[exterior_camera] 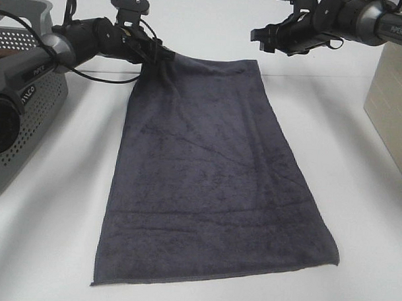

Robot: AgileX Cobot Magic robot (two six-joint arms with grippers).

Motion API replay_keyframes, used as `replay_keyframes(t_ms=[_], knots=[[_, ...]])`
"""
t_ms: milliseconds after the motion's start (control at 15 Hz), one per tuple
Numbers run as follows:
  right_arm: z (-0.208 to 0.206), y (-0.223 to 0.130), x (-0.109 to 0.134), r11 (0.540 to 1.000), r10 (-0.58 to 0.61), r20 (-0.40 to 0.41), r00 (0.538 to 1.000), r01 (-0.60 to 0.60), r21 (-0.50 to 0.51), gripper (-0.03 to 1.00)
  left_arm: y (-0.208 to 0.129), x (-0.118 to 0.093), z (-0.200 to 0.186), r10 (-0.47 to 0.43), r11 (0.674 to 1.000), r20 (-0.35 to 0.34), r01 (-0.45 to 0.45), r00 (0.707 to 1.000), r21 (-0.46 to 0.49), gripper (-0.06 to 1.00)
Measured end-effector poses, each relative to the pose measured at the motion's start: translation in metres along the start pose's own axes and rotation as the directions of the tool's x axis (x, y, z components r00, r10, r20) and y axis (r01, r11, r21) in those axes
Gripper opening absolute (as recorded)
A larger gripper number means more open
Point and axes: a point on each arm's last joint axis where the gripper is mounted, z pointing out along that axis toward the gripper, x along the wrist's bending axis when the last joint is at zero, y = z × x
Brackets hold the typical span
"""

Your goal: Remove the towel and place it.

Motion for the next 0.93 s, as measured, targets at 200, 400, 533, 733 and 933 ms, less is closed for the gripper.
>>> replay_keyframes(t_ms=[200,400,533,733,933], knots=[[0.0,-0.006,0.0,0.998,-0.016,-0.004,1.0,0.016,0.061,0.6,-0.001,0.0,0.0,-0.001,1.0,0.0,0.001,1.0,0.001,0.79],[-0.002,-0.015,-0.001,0.984,-0.065,0.0,0.998,0.065,0.167,0.61,0.004,0.001,-0.002,0.054,0.999,-0.017,-0.054,0.998,-0.002,0.8],[-0.007,-0.013,-0.001,0.977,-0.078,-0.001,0.997,0.077,0.197,0.61,0.018,0.001,-0.009,0.066,0.997,-0.022,-0.066,0.998,-0.025,0.8],[-0.037,0.009,0.004,0.969,-0.091,-0.013,0.996,0.091,0.23,0.61,0.048,-0.002,-0.032,0.071,0.997,0.001,-0.071,0.998,0.02,0.8],[-0.088,0.021,0.011,0.895,-0.091,-0.055,0.994,0.106,0.434,0.61,0.054,-0.012,-0.077,-0.097,0.896,0.055,0.063,0.994,0.44,0.8]])
